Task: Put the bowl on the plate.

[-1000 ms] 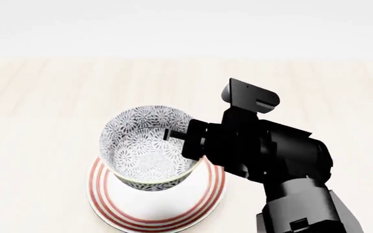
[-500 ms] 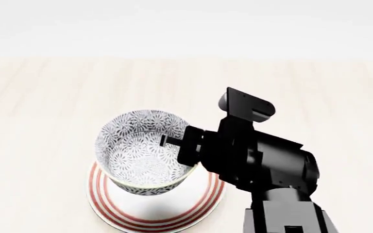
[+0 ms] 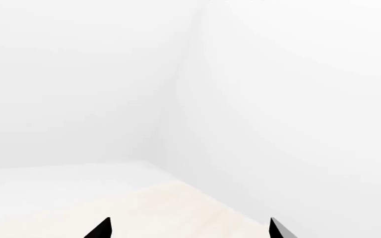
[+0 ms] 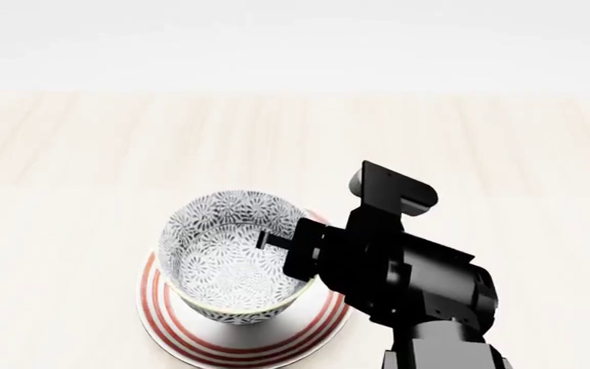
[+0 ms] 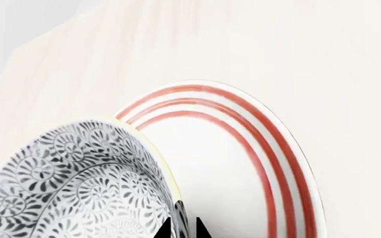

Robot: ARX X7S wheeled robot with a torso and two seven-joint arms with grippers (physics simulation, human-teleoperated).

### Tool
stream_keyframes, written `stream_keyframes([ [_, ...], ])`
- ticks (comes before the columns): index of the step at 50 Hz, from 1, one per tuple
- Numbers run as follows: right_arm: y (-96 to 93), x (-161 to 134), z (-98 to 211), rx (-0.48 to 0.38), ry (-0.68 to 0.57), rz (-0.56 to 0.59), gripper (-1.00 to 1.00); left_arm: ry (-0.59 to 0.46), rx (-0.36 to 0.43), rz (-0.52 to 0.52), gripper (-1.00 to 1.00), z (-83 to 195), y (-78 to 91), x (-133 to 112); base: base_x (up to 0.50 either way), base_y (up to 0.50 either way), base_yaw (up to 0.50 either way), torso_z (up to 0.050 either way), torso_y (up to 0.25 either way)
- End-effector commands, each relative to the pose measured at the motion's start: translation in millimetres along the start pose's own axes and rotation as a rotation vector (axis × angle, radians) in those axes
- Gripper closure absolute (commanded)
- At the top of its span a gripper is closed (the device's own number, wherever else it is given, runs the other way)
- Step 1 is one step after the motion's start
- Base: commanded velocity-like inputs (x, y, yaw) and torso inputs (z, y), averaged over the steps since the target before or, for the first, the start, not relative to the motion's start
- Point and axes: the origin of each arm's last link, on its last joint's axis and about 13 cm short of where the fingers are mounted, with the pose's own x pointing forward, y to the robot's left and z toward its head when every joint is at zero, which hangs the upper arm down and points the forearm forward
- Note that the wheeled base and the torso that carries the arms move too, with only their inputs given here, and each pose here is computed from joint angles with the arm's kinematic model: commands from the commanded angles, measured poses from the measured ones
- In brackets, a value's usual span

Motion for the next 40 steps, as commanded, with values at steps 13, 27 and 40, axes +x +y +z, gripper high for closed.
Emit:
stream_keyframes([
  [13, 2.2, 5.1, 8.9, 0.052, -0.191, 0.008, -1.00, -0.002, -0.002, -0.005, -1.00, 0.6, -1.0, -0.4, 0.00, 0.00, 0.00, 0.000, 0.001],
  [27, 11.3, 0.3, 39.7, 0.071, -0.484, 0.088, -1.00, 0.000, -0.003, -0.006, -1.00, 0.3, -1.4, 0.3, 0.00, 0.00, 0.00, 0.000, 0.000],
  [40, 15.0, -21.3, 58.2, 0.059, -0.875, 0.035, -1.00, -0.002, -0.005, -0.012, -1.00, 0.8, -2.9, 0.2, 0.00, 0.00, 0.00, 0.000, 0.000],
])
